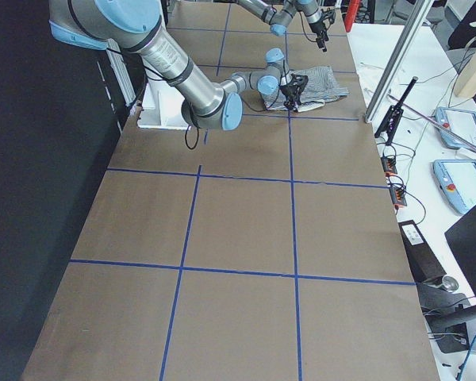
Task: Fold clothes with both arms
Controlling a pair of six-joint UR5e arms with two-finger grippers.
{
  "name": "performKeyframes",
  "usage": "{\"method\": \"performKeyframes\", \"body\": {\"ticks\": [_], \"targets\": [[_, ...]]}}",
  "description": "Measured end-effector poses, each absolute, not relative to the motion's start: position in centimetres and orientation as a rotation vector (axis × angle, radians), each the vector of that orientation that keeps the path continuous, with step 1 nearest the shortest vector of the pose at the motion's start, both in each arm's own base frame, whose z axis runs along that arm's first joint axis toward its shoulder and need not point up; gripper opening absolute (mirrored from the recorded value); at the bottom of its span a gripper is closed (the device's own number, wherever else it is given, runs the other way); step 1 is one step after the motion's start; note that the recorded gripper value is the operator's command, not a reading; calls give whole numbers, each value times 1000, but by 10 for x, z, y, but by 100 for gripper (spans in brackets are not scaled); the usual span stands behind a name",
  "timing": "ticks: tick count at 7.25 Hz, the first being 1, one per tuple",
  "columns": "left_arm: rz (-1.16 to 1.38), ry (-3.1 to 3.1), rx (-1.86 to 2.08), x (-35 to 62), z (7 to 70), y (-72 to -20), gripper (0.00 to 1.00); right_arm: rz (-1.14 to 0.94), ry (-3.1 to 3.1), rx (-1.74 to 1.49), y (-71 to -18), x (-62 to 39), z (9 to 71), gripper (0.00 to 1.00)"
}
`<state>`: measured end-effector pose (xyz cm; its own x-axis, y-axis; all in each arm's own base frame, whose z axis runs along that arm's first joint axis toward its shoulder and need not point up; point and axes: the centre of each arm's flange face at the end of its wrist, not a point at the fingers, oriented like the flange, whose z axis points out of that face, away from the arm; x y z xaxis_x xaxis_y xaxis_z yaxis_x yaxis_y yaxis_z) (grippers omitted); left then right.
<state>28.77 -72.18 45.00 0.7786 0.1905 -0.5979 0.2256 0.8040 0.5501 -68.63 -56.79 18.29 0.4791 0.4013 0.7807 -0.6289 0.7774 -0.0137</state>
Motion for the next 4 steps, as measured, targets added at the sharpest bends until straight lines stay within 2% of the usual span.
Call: {"method": "performKeyframes", "body": {"ticks": [1,4], "targets": [[-20,690,650,288,450,-722,100,638,-863,293,-565,-689,184,0],[-21,694,651,289,449,-721,100,631,-863,293,-562,-689,182,0]]}}
